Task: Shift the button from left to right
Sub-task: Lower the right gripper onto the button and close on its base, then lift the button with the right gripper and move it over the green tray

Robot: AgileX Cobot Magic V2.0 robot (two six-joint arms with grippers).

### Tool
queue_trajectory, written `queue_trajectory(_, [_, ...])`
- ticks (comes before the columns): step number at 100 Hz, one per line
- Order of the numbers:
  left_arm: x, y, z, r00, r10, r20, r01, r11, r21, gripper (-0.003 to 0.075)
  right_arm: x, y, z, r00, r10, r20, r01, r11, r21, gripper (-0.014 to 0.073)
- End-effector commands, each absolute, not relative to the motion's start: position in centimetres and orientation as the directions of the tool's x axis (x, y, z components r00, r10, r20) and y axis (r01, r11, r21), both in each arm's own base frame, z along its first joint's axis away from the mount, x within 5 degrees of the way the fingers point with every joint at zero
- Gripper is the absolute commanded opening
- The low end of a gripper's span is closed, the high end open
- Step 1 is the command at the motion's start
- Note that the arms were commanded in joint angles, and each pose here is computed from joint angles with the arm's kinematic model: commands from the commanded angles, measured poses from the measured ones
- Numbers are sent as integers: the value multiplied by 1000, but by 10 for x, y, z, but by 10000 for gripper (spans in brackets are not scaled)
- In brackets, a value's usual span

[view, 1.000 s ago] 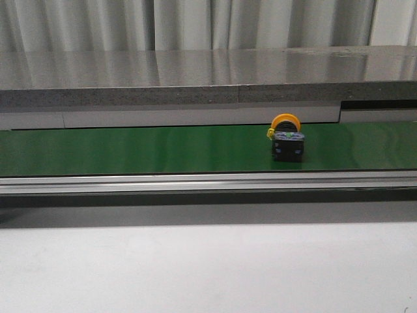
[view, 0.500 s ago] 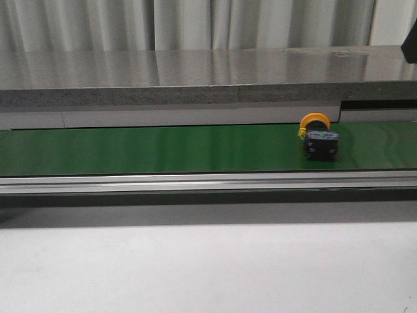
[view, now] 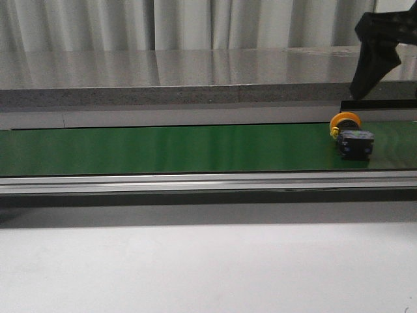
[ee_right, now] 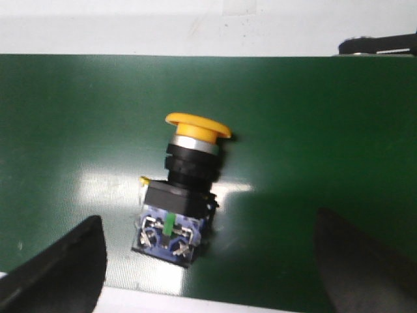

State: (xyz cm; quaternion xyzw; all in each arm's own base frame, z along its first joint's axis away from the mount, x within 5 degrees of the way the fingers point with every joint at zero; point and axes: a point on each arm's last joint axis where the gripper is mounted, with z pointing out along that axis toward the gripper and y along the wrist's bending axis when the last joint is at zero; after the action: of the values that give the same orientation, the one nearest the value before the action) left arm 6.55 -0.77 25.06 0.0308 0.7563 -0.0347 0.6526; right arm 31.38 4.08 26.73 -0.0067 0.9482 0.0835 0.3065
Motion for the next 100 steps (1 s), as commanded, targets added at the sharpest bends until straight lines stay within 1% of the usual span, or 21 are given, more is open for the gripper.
queue_trajectory(1, [66, -7, 266, -51, -16, -999, 83, 996, -20, -20, 325, 41, 281, -754, 35, -656, -75, 987, 139, 635])
queue_trajectory(21, [66, -7, 266, -51, -16, -999, 83, 996, -20, -20, 336, 41, 259, -784, 14, -621, -74, 990, 116, 635])
queue_trajectory(39, [66, -7, 266, -51, -16, -999, 83, 996, -20, -20, 340, 41, 250, -800, 1, -600, -77, 992, 103, 633])
queue_trajectory(44, [66, -7, 266, -51, -16, -999, 83, 996, -20, -20, 341, 40, 247, -805, -11, -593, -81, 992, 92, 617])
queue_trajectory(48, [66, -7, 266, -51, -16, -999, 83, 996, -20, -20, 341, 40, 245, -809, -22, -587, -86, 993, 81, 580])
queue_trajectory(53, [66, -7, 266, -51, -16, -999, 83, 996, -20, -20, 341, 40, 242, -817, -29, -576, -88, 993, 76, 515])
queue_trajectory(58, [66, -7, 266, -51, -16, -999, 83, 996, -20, -20, 341, 40, 241, -823, -30, -568, -88, 993, 76, 414])
queue_trajectory(60, [66, -7, 266, -51, -16, -999, 83, 996, -20, -20, 341, 40, 241, -824, -30, -566, -88, 993, 76, 386])
queue_trajectory(65, [66, -7, 266, -51, -16, -999, 83, 996, -20, -20, 341, 40, 241, -827, -30, -561, -88, 993, 76, 280])
queue_trajectory(72, [66, -7, 266, -51, -16, -999, 83, 996, -20, -20, 340, 40, 242, -825, -30, -565, -89, 993, 76, 182])
queue_trajectory(79, [66, -7, 266, -51, -16, -999, 83, 996, -20, -20, 341, 40, 245, -826, -31, -562, -90, 993, 77, 147])
queue_trajectory(91, [66, -7, 266, -51, -16, -999, 83, 996, -20, -20, 345, 40, 259, -827, -42, -560, -99, 993, 71, 146])
queue_trajectory(100, [66, -7, 266, -51, -16, -999, 83, 996, -20, -20, 348, 39, 273, -828, -79, -555, -118, 993, 33, 146])
